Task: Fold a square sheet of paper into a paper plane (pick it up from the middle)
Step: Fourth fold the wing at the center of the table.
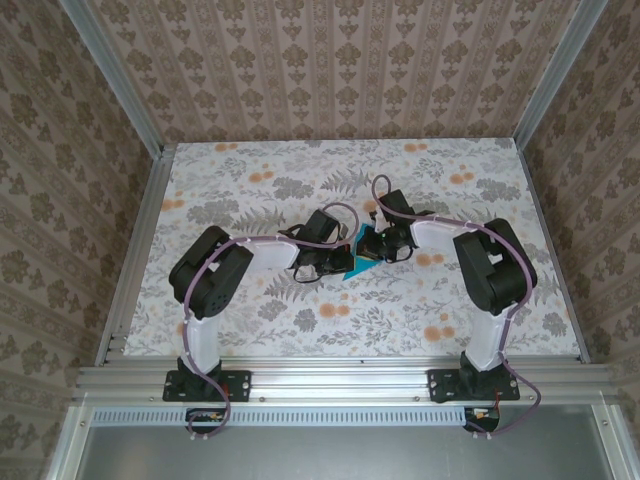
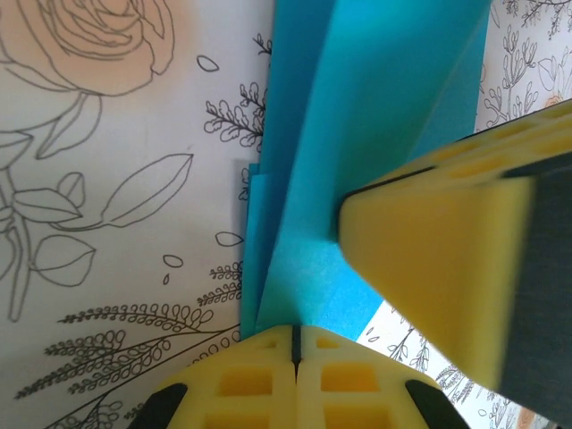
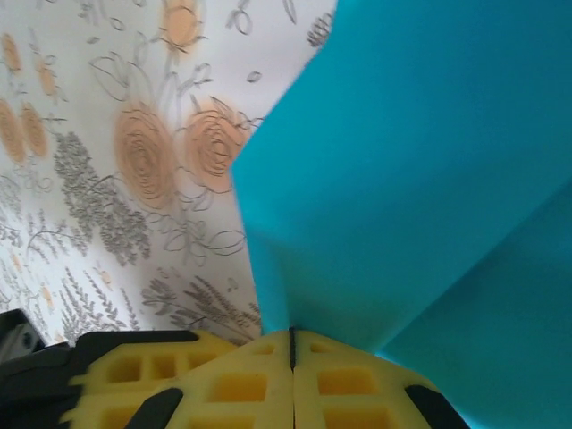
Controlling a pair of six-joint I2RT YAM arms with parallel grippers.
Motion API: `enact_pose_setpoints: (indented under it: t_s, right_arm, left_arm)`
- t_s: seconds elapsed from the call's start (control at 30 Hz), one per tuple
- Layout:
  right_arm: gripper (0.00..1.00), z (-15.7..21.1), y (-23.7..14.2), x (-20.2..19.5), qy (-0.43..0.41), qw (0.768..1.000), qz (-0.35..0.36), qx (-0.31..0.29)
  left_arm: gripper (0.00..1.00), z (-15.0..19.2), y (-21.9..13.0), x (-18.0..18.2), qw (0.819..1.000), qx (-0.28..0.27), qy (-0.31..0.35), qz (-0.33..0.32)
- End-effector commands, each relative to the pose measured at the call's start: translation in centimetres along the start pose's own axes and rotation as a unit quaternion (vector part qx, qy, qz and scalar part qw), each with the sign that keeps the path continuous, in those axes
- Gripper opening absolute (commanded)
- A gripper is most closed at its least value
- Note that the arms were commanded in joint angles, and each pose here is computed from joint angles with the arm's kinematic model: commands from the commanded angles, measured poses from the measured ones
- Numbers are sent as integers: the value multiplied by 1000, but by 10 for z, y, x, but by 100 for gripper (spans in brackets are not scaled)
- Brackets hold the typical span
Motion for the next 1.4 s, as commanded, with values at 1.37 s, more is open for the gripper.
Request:
enact_pose_setpoints:
  t_s: [1.37]
  right_arm:
    - [13, -89, -9, -92, 62, 996, 3, -65]
  left_arm:
    - [1, 63, 16, 83, 978, 127, -26, -161]
Point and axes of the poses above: each hand's point on the last joint's axis, 136 mm out from that joint toward the fingers, its own y axis out along the fingers, its own x axis along the line the jaws close on, z = x × y, the point moved 5 cm from there along -y, back along the fingers, and after that the axes turned 10 degrees about -y, right-handed, at the moved point
